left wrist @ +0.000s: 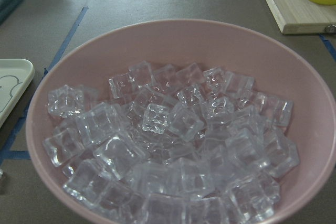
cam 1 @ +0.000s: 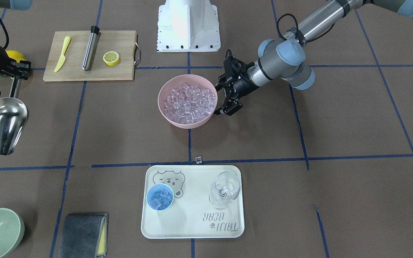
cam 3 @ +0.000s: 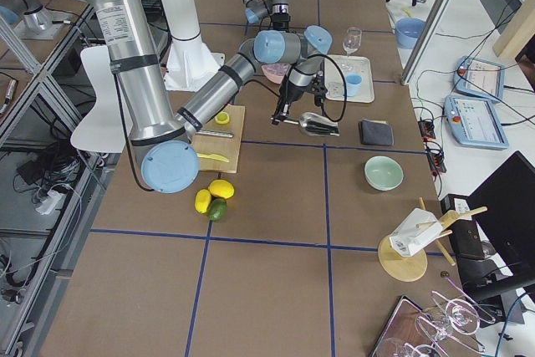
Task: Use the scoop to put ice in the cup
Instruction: 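Carry the empty scoop back toward its original spot with the right gripper, then lower the scoop upright onto the table and open the right gripper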
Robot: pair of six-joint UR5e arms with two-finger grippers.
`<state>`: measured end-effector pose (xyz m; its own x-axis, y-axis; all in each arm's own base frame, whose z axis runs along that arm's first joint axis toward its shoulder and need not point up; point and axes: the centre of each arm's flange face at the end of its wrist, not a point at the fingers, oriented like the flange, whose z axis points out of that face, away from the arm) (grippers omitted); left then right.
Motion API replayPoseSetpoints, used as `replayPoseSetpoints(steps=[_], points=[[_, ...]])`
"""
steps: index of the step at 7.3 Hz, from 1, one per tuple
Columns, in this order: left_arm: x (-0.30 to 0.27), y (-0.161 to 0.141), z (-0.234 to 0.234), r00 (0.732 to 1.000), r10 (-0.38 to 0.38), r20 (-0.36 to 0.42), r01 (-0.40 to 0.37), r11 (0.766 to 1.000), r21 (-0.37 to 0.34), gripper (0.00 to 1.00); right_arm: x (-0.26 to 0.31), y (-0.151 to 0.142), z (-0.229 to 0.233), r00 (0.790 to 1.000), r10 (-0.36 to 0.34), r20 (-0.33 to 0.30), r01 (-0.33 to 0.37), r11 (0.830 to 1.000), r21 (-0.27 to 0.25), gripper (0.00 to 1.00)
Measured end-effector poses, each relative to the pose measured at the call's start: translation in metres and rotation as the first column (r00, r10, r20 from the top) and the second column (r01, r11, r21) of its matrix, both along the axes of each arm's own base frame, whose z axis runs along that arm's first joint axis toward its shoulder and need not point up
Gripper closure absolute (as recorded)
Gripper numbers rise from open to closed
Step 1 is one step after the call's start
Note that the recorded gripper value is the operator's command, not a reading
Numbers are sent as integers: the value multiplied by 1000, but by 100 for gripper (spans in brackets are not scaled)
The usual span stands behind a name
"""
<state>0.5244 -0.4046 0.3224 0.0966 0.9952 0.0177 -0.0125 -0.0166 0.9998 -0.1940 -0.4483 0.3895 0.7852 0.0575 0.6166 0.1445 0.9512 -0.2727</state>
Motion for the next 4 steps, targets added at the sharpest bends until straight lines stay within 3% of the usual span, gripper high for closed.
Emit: replayPoseSetpoints(steps=[2,4], points=[[0,0,0,1000,0,-1,0,1000,1,0,-35,30,26,998,63,25,-63,998,-11,100],[0,0,0,1000,1,-1,-1,1000,1,0,-70,64,52,997,68,34,-68,998,-6,100]])
